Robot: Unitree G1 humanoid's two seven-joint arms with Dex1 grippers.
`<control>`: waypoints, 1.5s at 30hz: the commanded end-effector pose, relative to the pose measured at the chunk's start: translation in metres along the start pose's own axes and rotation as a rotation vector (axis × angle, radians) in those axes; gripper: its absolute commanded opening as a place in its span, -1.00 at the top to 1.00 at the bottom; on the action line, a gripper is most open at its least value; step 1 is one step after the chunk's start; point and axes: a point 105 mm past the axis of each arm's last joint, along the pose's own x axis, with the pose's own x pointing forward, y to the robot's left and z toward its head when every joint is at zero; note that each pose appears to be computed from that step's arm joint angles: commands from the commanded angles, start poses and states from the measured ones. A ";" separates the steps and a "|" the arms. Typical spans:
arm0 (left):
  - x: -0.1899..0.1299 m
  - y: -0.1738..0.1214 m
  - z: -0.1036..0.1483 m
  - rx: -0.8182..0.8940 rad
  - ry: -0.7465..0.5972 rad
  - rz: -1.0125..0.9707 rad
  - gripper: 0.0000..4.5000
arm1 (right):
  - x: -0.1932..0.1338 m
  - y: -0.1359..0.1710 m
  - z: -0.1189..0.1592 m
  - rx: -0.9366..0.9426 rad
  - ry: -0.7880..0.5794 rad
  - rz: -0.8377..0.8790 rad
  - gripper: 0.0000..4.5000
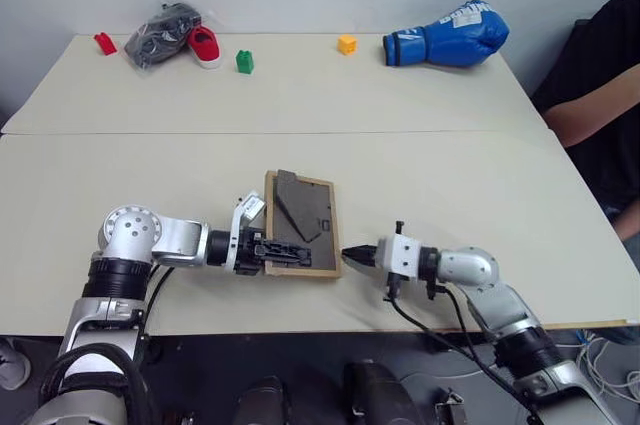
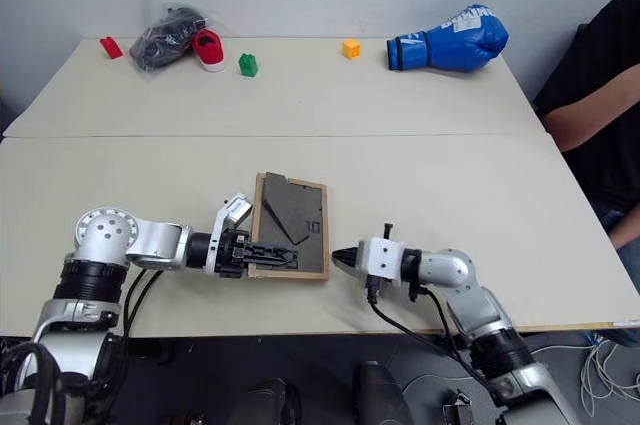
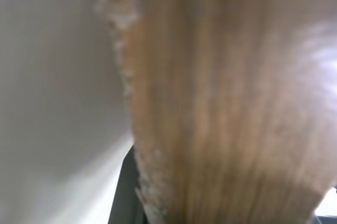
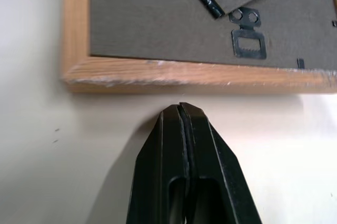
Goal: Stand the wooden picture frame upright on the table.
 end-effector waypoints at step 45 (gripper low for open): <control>-0.035 -0.023 0.004 0.338 -0.150 -0.103 0.63 | 0.002 -0.008 0.122 -0.128 -0.374 0.334 -0.99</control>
